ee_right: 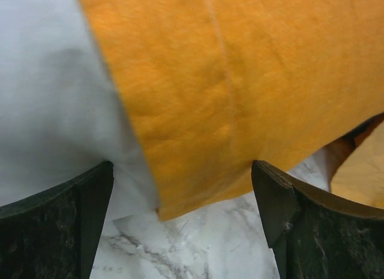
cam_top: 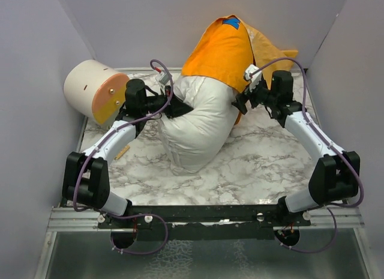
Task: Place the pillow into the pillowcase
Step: Stuff the pillow into the pillowcase.
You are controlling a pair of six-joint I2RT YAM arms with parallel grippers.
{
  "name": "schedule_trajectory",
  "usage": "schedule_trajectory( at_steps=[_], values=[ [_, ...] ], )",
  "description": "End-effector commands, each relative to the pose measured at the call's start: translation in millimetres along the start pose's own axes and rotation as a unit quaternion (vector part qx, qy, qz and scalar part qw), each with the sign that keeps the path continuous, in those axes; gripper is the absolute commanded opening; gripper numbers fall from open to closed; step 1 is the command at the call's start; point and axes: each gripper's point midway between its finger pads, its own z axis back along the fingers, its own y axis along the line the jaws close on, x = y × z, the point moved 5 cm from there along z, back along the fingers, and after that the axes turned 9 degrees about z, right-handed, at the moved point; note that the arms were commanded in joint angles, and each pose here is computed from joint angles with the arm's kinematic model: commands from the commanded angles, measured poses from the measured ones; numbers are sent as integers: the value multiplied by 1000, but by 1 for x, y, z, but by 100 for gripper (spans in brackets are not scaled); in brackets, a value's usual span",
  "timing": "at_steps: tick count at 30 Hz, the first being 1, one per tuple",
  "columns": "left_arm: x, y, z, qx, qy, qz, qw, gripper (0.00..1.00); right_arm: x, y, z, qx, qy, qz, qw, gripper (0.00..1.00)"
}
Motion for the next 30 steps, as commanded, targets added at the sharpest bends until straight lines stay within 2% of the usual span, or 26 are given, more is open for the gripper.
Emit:
schedule_trajectory(
  at_steps=[1, 4, 6, 7, 9, 11, 12, 14, 16, 20, 22, 24, 27, 28, 30],
  values=[
    [-17, -9, 8, -19, 40, 9, 999, 0, 15, -59, -11, -154, -14, 44, 987, 93],
    [-15, -11, 8, -20, 39, 3, 999, 0, 8, -69, -17, -174, 4, 36, 984, 82],
    [-13, -12, 8, -20, 38, -1, 999, 0, 8, -69, -19, -172, 5, 36, 984, 69],
    [-12, -12, 7, -21, 37, -2, 999, 0, 10, -69, -19, -167, 3, 37, 985, 60],
    [-7, -14, 7, -22, 35, -6, 999, 0, 18, -63, -18, -140, -10, 39, 989, 32],
    [-2, -16, 6, -23, 32, -12, 999, 0, 35, -47, -16, -70, -40, 41, 996, 5],
    [0, -16, 5, -23, 31, -14, 999, 0, 48, -36, -14, -17, -61, 49, 997, 1],
    [8, -20, 4, -24, 27, -22, 999, 0, 86, -5, -2, 111, -126, 60, 984, 1],
    [18, -24, 4, -22, 23, -34, 999, 0, 133, 26, 14, 213, -189, 74, 956, 1],
    [43, -37, 4, -17, 10, -68, 998, 0, 219, 99, 44, 347, -279, 114, 888, 1],
    [51, -41, 3, -12, 2, -77, 997, 0, 236, 125, 45, 390, -285, 102, 870, 1],
    [54, -40, 3, -9, -6, -76, 997, 0, 230, 128, 30, 393, -266, 67, 878, 1],
    [48, -32, 2, -1, -8, -68, 998, 0, 182, 105, -21, 310, -180, 15, 934, 1],
    [44, -27, 2, 4, -8, -65, 998, 0, 159, 95, -34, 300, -149, -16, 942, 1],
    [33, -12, 0, 21, -3, -54, 998, 0, 123, 83, -44, 311, -103, -71, 942, 1]
  ],
)
